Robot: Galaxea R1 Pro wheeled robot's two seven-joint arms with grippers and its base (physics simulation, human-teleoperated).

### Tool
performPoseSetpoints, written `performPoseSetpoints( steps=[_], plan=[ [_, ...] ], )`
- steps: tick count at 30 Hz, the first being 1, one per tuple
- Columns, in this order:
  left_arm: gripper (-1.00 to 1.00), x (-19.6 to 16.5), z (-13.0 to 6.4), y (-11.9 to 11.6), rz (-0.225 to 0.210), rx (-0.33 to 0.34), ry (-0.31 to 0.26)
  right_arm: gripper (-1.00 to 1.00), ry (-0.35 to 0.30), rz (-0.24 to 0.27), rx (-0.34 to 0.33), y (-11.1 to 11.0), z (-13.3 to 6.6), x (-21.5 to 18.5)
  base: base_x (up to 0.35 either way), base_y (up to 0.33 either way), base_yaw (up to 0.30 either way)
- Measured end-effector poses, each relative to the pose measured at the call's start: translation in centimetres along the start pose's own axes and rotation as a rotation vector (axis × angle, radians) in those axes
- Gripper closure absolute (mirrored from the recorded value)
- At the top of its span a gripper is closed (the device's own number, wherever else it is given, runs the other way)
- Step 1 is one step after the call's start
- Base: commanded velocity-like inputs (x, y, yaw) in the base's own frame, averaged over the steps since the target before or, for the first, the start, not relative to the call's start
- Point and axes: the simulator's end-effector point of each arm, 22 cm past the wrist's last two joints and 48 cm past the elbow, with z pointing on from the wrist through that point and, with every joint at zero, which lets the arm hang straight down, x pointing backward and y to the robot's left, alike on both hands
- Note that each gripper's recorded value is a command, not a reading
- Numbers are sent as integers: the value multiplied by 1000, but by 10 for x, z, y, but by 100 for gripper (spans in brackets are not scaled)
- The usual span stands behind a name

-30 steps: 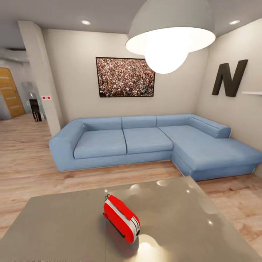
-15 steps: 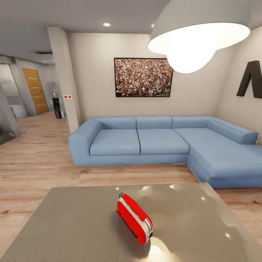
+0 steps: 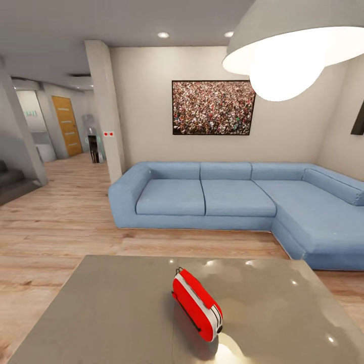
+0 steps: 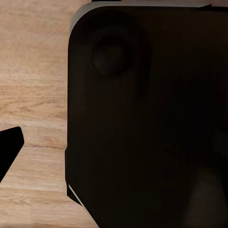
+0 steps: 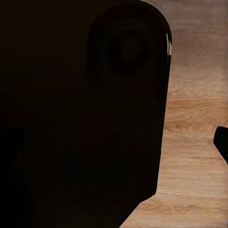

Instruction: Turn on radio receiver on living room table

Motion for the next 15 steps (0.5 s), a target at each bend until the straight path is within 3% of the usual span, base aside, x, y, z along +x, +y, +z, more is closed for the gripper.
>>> performPoseSetpoints(
  steps=[9,15],
  plan=[
    [-100,0,0,-1,0,2,0,-100,0,0,0,0,0,0,212,0,2],
    [-100,0,0,0,1,2,-1,-100,-1,1,0,0,0,0,53,0,0]
  ],
)
